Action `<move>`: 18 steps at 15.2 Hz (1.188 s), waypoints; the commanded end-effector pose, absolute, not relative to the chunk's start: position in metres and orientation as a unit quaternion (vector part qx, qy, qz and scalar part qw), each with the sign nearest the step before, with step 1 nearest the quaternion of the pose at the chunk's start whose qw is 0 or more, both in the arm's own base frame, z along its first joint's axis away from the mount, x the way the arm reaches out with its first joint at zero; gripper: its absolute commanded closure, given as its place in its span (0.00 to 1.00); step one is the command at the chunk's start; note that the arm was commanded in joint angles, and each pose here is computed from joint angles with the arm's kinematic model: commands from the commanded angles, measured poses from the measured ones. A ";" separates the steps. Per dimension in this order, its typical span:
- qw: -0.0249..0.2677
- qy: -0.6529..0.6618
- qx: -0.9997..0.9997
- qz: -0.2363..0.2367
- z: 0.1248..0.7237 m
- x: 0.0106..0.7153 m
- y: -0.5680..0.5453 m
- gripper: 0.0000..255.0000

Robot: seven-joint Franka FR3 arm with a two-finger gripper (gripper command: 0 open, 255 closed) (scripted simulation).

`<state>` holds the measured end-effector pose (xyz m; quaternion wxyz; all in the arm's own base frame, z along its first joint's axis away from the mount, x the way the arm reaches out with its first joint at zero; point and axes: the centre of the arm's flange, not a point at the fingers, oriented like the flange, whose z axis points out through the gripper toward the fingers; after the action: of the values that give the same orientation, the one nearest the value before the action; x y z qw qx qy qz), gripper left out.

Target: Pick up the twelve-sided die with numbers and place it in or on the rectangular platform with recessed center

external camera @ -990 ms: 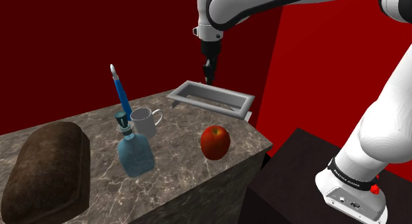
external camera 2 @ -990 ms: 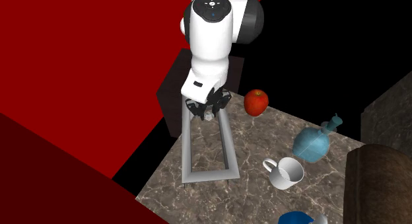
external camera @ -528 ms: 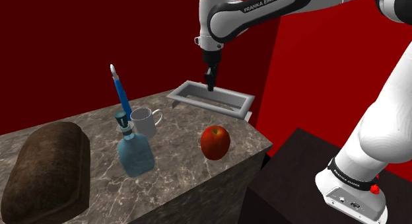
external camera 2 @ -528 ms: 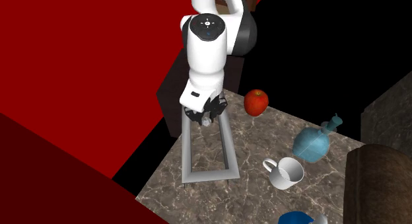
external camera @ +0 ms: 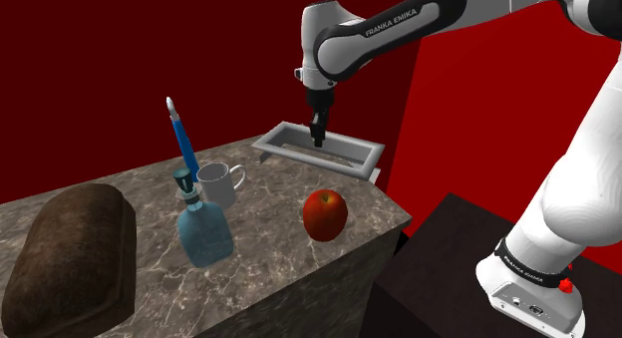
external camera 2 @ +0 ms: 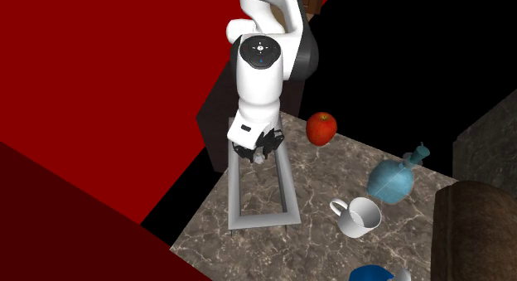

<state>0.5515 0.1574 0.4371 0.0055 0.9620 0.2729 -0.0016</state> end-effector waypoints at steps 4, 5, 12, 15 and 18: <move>0.005 0.273 0.962 -0.001 0.436 0.552 0.157 1.00; 0.005 0.273 0.962 -0.001 0.436 0.552 0.157 1.00; 0.005 0.273 0.962 -0.001 0.450 0.552 0.158 0.00; 0.005 0.273 0.962 -0.001 0.486 0.552 0.158 0.00; 0.005 0.273 0.962 -0.001 0.486 0.552 0.158 0.00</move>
<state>0.5518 0.1579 0.4849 0.0055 0.9620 0.2729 -0.0011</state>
